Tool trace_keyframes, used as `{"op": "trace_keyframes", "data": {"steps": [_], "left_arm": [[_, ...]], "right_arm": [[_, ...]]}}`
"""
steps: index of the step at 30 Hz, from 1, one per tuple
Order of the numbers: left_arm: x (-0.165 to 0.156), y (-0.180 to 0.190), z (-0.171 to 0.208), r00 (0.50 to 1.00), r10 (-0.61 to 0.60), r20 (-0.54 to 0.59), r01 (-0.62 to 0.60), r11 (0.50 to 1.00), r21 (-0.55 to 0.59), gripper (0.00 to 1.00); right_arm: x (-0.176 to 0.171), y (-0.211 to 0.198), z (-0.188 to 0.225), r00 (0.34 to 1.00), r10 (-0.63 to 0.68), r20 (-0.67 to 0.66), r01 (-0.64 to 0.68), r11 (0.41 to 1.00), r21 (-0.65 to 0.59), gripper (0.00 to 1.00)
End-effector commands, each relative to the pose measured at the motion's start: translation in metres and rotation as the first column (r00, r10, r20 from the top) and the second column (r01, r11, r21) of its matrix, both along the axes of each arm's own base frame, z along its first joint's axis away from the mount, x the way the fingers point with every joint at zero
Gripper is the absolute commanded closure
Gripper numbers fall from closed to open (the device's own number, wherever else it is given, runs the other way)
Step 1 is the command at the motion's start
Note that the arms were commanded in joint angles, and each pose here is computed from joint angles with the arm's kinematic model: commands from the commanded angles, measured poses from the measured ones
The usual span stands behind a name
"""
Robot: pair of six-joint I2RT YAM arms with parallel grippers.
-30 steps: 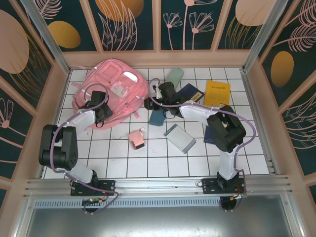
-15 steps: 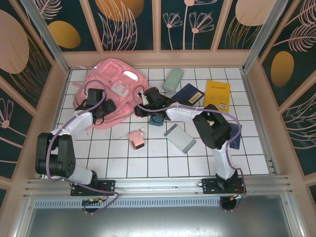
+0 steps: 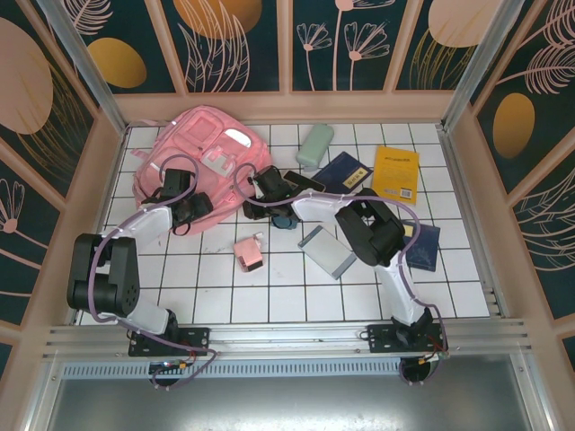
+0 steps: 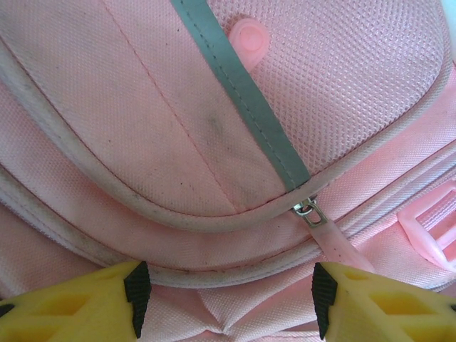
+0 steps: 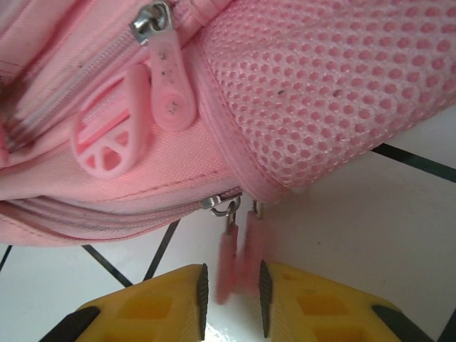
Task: Pack books, pencil case, and school supplies into a backpack
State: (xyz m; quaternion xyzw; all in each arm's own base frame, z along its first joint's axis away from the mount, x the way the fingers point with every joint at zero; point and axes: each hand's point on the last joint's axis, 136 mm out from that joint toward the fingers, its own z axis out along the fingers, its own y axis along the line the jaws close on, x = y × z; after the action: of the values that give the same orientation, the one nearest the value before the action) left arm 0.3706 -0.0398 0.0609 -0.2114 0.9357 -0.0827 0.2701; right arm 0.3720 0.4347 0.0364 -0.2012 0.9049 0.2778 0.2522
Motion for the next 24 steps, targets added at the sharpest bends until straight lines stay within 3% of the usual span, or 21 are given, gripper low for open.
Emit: {"op": "trace_keyframes", "data": {"steps": [1, 17, 24], "left_arm": [[-0.004, 0.0, -0.009, 1.0, -0.015, -0.022, 0.015, 1.0, 0.01, 0.36], [-0.003, -0.006, -0.006, 0.999, -0.042, -0.016, 0.042, 0.999, -0.018, 0.36], [-0.003, -0.031, 0.019, 0.993, -0.095, 0.072, 0.099, 0.994, -0.051, 0.39]], "right_arm": [[0.002, 0.002, -0.007, 1.0, -0.002, 0.003, 0.002, 1.0, -0.031, 0.72], [0.012, -0.002, 0.012, 0.999, -0.019, 0.048, 0.02, 1.0, -0.022, 0.68], [0.033, -0.014, 0.046, 0.998, -0.066, -0.013, 0.068, 0.99, 0.126, 0.6]]}}
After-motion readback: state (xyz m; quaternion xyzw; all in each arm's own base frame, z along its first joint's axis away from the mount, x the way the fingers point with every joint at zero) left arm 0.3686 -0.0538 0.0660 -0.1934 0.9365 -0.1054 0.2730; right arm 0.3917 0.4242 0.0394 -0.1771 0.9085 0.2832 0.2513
